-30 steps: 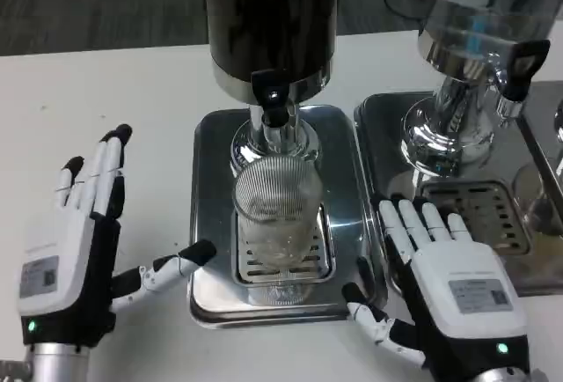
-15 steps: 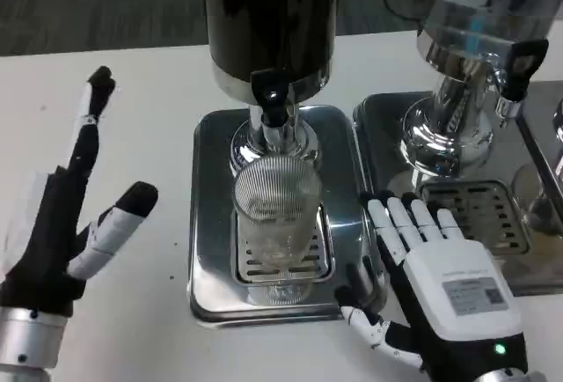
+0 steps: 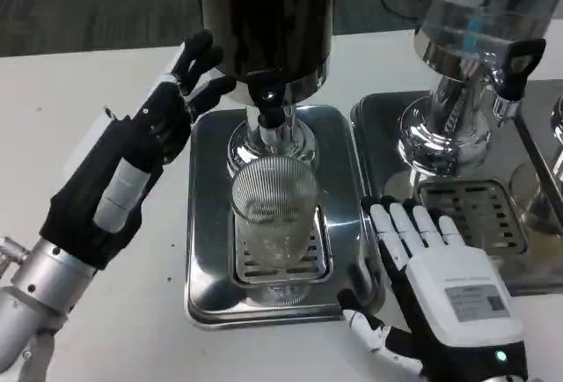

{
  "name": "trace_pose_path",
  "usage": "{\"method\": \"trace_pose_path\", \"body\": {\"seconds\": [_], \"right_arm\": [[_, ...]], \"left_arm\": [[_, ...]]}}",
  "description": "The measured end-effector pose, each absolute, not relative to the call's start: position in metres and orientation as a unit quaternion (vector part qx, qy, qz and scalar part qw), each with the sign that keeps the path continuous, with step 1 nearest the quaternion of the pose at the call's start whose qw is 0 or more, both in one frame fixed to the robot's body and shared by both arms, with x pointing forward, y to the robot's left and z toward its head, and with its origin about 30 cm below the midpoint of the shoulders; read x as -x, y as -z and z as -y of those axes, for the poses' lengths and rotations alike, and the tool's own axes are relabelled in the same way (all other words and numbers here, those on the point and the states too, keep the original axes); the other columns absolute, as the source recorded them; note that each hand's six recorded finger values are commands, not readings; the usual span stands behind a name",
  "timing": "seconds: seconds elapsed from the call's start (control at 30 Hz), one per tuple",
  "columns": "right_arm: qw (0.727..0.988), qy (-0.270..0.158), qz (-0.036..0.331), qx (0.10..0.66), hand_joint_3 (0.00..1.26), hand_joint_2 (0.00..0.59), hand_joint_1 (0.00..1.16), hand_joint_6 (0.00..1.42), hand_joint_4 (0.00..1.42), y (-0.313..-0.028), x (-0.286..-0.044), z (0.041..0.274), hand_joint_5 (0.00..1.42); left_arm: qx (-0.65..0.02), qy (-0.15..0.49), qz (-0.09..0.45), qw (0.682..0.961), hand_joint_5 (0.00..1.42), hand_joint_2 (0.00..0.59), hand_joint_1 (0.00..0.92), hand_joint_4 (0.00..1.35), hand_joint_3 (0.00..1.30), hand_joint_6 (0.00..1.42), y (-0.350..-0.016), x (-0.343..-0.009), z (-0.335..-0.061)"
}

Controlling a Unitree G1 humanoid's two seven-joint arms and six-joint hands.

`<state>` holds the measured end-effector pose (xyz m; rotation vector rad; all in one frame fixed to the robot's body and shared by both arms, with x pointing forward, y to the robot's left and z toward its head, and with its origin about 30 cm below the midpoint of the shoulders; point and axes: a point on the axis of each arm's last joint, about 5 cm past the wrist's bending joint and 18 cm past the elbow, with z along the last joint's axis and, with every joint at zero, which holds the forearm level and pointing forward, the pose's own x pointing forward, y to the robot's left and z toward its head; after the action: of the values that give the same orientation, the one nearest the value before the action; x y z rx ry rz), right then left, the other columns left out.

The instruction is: Grasp the cup under the faucet to collect the drink, then remove the cup.

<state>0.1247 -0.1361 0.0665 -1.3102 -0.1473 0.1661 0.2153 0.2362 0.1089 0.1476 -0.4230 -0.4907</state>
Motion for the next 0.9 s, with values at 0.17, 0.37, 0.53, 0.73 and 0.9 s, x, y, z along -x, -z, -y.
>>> {"method": "trace_pose_path", "body": {"seconds": [0.17,0.37,0.53,0.73,0.9], "right_arm": [[0.789,-0.077,0.064,0.606,0.0,0.365,0.24,0.0,0.0,-0.066,-0.123,0.136,0.0],[0.796,-0.074,0.058,0.598,0.0,0.366,0.24,0.0,0.0,-0.065,-0.122,0.134,0.0],[0.8,-0.072,0.053,0.593,0.0,0.369,0.24,0.0,0.0,-0.065,-0.121,0.133,0.0],[0.804,-0.072,0.051,0.588,0.0,0.374,0.25,0.0,0.0,-0.065,-0.121,0.132,0.0],[0.805,-0.072,0.053,0.587,0.0,0.375,0.25,0.0,0.0,-0.065,-0.122,0.132,0.0]], "left_arm": [[-0.059,0.263,0.205,0.941,0.11,0.041,0.0,0.0,0.07,0.06,-0.111,-0.227,-0.226],[-0.062,0.281,0.202,0.936,0.16,0.056,0.0,0.0,0.08,0.1,-0.114,-0.237,-0.22],[-0.077,0.29,0.203,0.932,0.17,0.059,0.0,0.01,0.09,0.12,-0.116,-0.238,-0.219],[-0.097,0.307,0.208,0.924,0.18,0.07,0.0,0.02,0.1,0.14,-0.118,-0.235,-0.217],[-0.099,0.307,0.206,0.924,0.19,0.071,0.0,0.03,0.11,0.14,-0.116,-0.23,-0.217]]}}
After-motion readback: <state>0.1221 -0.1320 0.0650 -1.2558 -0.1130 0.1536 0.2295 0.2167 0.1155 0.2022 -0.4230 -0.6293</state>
